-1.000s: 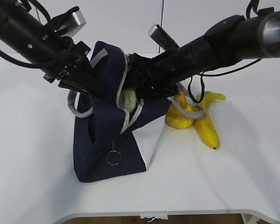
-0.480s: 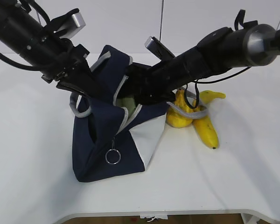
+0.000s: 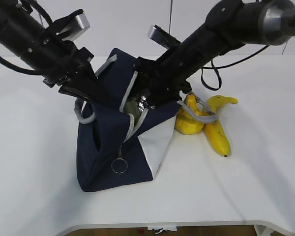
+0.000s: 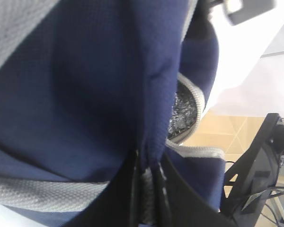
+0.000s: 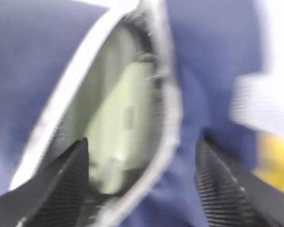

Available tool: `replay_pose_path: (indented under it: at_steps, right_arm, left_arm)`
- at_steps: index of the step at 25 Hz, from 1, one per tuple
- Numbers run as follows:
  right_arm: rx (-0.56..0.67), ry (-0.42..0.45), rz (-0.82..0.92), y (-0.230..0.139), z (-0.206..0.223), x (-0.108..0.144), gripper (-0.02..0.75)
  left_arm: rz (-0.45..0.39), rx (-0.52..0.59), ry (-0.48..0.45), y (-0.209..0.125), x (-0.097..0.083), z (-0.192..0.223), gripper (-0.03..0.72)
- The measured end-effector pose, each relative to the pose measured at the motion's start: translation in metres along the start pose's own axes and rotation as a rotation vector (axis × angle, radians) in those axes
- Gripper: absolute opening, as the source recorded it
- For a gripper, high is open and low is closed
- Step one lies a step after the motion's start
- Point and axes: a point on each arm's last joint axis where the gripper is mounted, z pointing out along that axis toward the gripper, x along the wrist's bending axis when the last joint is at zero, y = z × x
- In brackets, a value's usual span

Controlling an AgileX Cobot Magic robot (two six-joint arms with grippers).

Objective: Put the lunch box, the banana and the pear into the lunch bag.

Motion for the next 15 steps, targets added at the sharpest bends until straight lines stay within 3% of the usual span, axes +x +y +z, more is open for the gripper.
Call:
replay_pose_path:
  at_steps: [7,15]
  right_arm:
    - [0.063,-0.155,-0.041,0.016,-0.038,0.016,0.543]
    - [-0.023,-0.387,-0.045,0.033,-0.068,0.016,0.542]
  left_arm:
    - [0.011,0.014,0.024,-0.001,0.002,0.0,0.013]
    - [0.019,0.025,0.041,-0.002,0.004,0.0,0.013]
